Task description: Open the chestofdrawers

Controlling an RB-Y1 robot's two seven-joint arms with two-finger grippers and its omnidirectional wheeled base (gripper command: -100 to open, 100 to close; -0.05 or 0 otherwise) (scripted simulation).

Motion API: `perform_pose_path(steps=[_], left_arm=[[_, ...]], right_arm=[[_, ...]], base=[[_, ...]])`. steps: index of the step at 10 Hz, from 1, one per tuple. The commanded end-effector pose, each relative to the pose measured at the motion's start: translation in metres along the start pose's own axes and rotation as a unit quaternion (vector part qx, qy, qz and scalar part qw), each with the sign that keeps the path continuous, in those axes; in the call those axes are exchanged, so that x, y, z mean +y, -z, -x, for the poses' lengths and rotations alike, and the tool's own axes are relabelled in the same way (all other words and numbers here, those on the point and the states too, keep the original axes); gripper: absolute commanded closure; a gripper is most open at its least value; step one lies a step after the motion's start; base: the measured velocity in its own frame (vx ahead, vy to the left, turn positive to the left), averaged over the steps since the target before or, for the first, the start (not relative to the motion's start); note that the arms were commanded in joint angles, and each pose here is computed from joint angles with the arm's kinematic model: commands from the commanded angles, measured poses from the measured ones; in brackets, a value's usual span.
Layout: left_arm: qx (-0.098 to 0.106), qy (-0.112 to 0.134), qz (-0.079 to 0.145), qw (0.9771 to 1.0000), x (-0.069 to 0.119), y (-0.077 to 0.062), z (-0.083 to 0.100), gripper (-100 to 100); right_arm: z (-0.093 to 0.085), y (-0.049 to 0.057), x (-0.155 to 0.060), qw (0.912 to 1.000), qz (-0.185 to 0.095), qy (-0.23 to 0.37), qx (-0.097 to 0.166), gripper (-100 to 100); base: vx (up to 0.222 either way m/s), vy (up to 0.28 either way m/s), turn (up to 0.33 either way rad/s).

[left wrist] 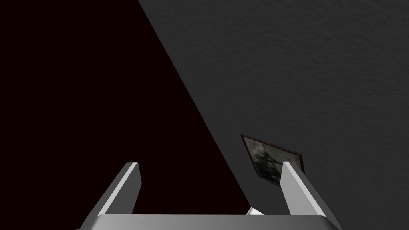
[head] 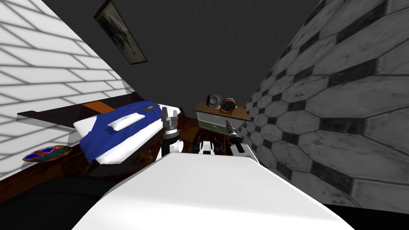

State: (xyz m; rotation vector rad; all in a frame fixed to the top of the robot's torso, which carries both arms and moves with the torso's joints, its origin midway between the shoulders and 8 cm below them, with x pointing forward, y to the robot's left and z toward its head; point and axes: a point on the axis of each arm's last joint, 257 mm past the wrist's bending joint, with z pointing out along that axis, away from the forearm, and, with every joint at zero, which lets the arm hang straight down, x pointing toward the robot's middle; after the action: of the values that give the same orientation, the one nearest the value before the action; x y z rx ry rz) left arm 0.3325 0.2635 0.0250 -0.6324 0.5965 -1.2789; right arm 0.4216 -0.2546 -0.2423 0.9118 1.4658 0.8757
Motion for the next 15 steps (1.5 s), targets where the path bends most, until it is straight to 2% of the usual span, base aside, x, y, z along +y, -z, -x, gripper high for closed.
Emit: perform_pose_path(steps=[1,2,4,5,7,8,9,10,12,13,14,15], left_arm=[[0.000,0.000,0.000,1.0000,0.000,0.000,0.000,0],[0.000,0.000,0.000,1.0000,0.000,0.000,0.000,0],[0.000,0.000,0.000,1.0000,0.000,0.000,0.000,0],[0.000,0.000,0.000,1.0000,0.000,0.000,0.000,0],[0.000,0.000,0.000,1.0000,0.000,0.000,0.000,0],[0.000,0.000,0.000,1.0000,0.000,0.000,0.000,0],[0.000,0.000,0.000,1.0000,0.000,0.000,0.000,0],[0.000,0.000,0.000,1.0000,0.000,0.000,0.000,0],[0.000,0.000,0.000,1.0000,0.000,0.000,0.000,0],[0.000,0.000,0.000,1.0000,0.000,0.000,0.000,0],[0.000,0.000,0.000,1.0000,0.000,0.000,0.000,0],[0.000,0.000,0.000,1.0000,0.000,0.000,0.000,0]], right_arm=[[-0.007,0.002,-0.027,0.9988,-0.033,0.036,0.004,-100],[-0.017,0.005,-0.058,0.9953,-0.074,0.061,0.016,-100],[-0.015,0.006,-0.061,0.9935,-0.080,0.080,0.014,-100],[-0.025,0.011,-0.088,0.9873,-0.114,0.107,0.027,-100],[-0.021,0.012,-0.094,0.9839,-0.126,0.125,0.023,-100],[-0.029,0.019,-0.120,0.9747,-0.158,0.155,0.036,-100],[-0.024,0.021,-0.126,0.9701,-0.171,0.170,0.031,-100],[-0.032,0.028,-0.145,0.9609,-0.192,0.195,0.044,-100],[-0.024,0.032,-0.157,0.9516,-0.214,0.218,0.037,-100],[-0.030,0.043,-0.182,0.9376,-0.245,0.242,0.049,-100],[-0.024,0.046,-0.186,0.9319,-0.255,0.254,0.043,-100],[-0.022,0.045,-0.184,0.9293,-0.253,0.265,0.041,-100]], base=[[0.040,0.018,-0.004],[0.076,0.020,0.032],[0.063,0.023,0.010],[0.097,0.038,0.048],[0.084,0.024,0.003],[0.083,0.026,0.040],[0.087,0.033,0.029],[0.117,0.032,0.047],[0.078,0.021,0.010],[0.093,0.018,0.058],[0.093,0.027,0.028],[0.042,0.020,-0.007]])
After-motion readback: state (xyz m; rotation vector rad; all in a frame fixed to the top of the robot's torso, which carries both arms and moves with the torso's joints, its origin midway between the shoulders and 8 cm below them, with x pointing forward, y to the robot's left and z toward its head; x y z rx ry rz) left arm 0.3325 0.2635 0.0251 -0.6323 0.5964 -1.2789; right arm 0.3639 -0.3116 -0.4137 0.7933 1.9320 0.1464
